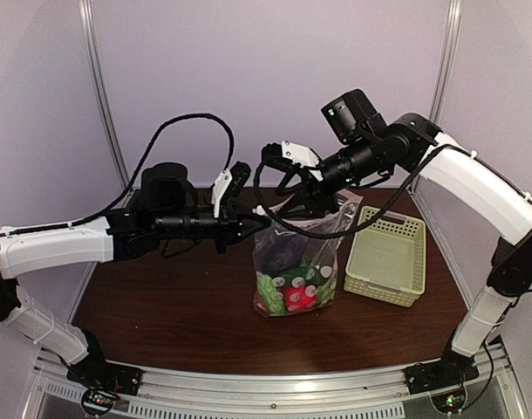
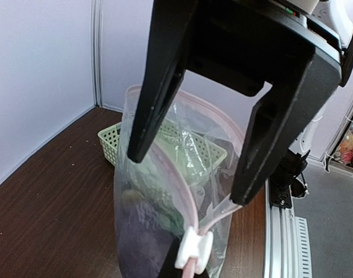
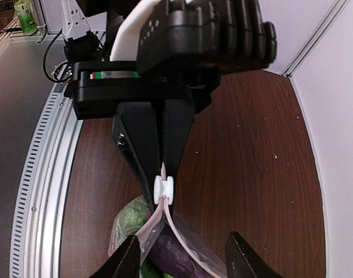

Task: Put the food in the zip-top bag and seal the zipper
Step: Hold the zipper from the zipper food storage bag, then zip the zipper on the zipper food storage bag.

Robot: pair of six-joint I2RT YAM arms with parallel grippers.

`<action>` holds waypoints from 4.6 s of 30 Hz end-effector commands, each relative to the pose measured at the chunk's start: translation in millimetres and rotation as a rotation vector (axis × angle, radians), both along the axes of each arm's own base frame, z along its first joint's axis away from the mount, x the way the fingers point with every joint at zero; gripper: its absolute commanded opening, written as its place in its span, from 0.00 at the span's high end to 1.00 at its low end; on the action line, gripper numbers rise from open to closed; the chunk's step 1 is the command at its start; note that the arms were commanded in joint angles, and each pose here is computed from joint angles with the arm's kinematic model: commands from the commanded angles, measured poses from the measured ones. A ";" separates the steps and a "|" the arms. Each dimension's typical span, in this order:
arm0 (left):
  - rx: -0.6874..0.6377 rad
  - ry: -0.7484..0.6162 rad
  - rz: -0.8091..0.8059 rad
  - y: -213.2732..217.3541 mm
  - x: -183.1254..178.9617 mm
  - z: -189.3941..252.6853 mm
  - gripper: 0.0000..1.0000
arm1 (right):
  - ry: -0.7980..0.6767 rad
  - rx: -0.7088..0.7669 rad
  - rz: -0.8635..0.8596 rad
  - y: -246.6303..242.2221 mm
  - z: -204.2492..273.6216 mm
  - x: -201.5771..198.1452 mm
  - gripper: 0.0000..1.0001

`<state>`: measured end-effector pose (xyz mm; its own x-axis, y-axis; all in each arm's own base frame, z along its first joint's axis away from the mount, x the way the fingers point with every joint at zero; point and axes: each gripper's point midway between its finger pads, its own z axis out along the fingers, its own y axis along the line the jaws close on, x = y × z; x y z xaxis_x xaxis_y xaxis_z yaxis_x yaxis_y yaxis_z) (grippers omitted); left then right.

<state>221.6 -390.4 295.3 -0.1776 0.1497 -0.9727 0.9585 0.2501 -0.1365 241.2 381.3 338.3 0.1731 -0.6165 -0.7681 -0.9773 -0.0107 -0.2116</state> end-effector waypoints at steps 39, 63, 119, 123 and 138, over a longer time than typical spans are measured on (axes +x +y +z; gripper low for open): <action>-0.005 -0.113 0.026 3.3 -4.4 25.2 1.00 | 0.089 0.005 0.089 33.1 0.1 -17.9 0.86; -0.051 -0.185 0.126 27.8 -2.6 31.9 1.00 | 0.028 -0.155 -0.057 -14.6 -22.7 22.8 0.99; -0.017 -0.204 0.234 50.7 6.6 19.9 1.00 | 0.042 -0.298 -0.308 -152.1 -44.8 65.7 0.97; -0.016 -0.204 0.238 52.3 7.5 20.1 1.00 | 0.048 -0.309 -0.317 -157.8 -47.5 67.2 0.97; -0.005 -0.195 0.239 49.6 11.4 14.9 1.00 | 0.049 -0.292 -0.329 -162.6 -45.2 72.9 0.97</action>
